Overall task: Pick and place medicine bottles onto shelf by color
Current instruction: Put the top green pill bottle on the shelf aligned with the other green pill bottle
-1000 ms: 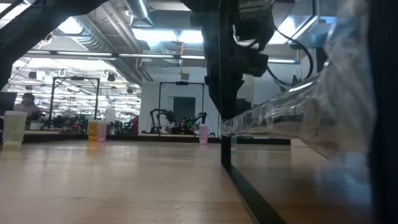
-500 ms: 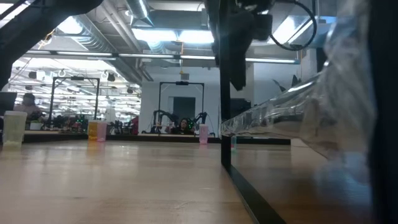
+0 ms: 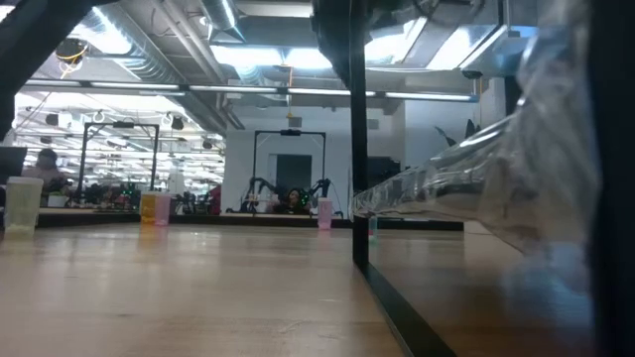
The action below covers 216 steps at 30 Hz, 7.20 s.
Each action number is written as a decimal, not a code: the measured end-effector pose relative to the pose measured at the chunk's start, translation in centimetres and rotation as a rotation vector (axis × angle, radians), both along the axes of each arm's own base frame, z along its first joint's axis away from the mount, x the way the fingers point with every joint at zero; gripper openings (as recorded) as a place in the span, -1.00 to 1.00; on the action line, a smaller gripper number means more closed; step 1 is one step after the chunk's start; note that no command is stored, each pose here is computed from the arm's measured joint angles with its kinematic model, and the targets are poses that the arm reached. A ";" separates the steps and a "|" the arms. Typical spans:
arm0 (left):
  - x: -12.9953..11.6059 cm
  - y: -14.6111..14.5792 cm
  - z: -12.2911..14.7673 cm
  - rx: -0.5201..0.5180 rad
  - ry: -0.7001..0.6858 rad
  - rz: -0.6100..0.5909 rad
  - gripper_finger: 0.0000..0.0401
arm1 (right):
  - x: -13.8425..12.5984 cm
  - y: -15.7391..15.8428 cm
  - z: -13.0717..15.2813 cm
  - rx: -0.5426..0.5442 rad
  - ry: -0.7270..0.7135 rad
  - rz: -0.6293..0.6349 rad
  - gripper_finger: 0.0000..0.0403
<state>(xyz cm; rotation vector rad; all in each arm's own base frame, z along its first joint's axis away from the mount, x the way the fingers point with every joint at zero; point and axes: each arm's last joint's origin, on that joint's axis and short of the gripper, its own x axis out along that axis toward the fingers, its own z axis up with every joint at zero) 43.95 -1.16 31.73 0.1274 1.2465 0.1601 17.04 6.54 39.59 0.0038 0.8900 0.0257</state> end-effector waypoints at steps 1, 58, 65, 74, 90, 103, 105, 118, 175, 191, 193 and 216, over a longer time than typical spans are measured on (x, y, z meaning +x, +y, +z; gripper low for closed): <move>-0.3 -0.2 0.6 0.012 -0.015 0.008 -0.21 | 0.2 0.1 -0.1 -0.006 0.006 -0.001 -0.07; -15.7 -10.4 14.0 0.096 -0.327 -0.082 -0.21 | 19.6 -4.9 -16.3 -0.055 0.331 0.017 0.15; -15.7 -10.4 14.0 0.095 -0.326 -0.080 -0.21 | 20.2 -6.6 -17.2 -0.047 0.342 -0.025 0.15; -15.7 -10.4 14.0 0.095 -0.326 -0.080 -0.21 | 20.7 -7.7 -18.7 -0.035 0.375 -0.052 0.15; -15.7 -10.4 14.0 0.095 -0.326 -0.079 -0.21 | 21.0 -7.8 -19.1 0.026 0.374 -0.023 0.15; -15.7 -10.4 14.0 0.095 -0.326 -0.079 -0.21 | 21.6 -7.9 -21.2 -0.004 0.422 0.035 0.14; -15.7 -10.4 14.0 0.095 -0.326 -0.079 -0.21 | 21.6 -7.9 -21.2 -0.008 0.423 0.043 0.10; -15.7 -10.4 14.0 0.095 -0.326 -0.079 -0.21 | 21.8 -7.9 -21.4 -0.010 0.410 0.040 -0.32; -15.6 -10.4 14.0 0.092 -0.327 -0.073 -0.21 | 9.4 8.0 -9.8 0.074 0.388 -0.069 -0.36; -15.6 -10.4 14.0 0.093 -0.327 -0.072 -0.21 | 7.6 15.5 -13.3 0.109 0.421 -0.143 -0.36; -15.6 -10.4 14.0 0.092 -0.327 -0.072 -0.21 | 7.7 16.0 -13.9 0.096 0.425 -0.151 -0.36; -15.6 -10.4 14.0 0.080 -0.322 -0.080 -0.21 | 8.6 17.0 -17.1 0.088 0.435 -0.166 -0.36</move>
